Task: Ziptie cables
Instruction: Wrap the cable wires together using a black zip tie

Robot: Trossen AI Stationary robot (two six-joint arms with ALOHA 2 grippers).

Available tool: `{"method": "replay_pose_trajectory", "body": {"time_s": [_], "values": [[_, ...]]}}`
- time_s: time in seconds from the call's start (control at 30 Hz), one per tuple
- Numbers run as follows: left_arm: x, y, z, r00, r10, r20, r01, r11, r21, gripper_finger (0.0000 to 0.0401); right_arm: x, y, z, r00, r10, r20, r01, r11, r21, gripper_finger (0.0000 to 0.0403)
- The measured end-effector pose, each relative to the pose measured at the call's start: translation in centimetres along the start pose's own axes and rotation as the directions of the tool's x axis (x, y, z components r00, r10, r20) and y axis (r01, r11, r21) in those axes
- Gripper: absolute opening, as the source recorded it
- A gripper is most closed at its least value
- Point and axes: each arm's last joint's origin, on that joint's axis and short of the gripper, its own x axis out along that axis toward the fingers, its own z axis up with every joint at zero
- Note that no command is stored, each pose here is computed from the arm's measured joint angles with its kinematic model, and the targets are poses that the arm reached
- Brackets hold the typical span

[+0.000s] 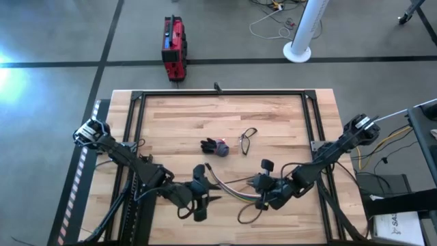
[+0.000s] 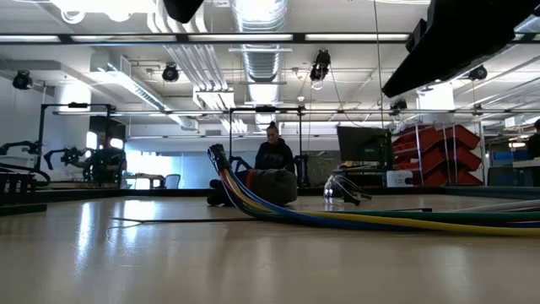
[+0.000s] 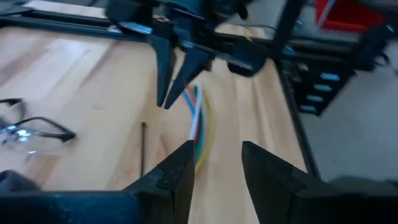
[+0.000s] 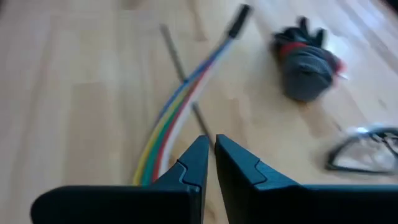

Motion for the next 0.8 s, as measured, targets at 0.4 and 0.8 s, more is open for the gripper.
{"method": "replay_pose_trajectory", "body": {"time_s": [0.4, 0.8], "values": [[0.9, 0.8, -2.5, 0.979, 0.163, -0.12, -0.162, 0.987, 0.023, 0.0108, 1.3, 3.3, -3.0, 0.994, 0.11, 0.003, -0.109, 0.988, -0.105, 0.002], [1.4, 4.2, -3.4, 0.906, 0.286, -0.312, -0.26, 0.958, 0.124, 0.0221, 3.3, 4.0, -4.5, 0.992, 0.119, -0.035, -0.122, 0.986, -0.115, 0.0113]]}}
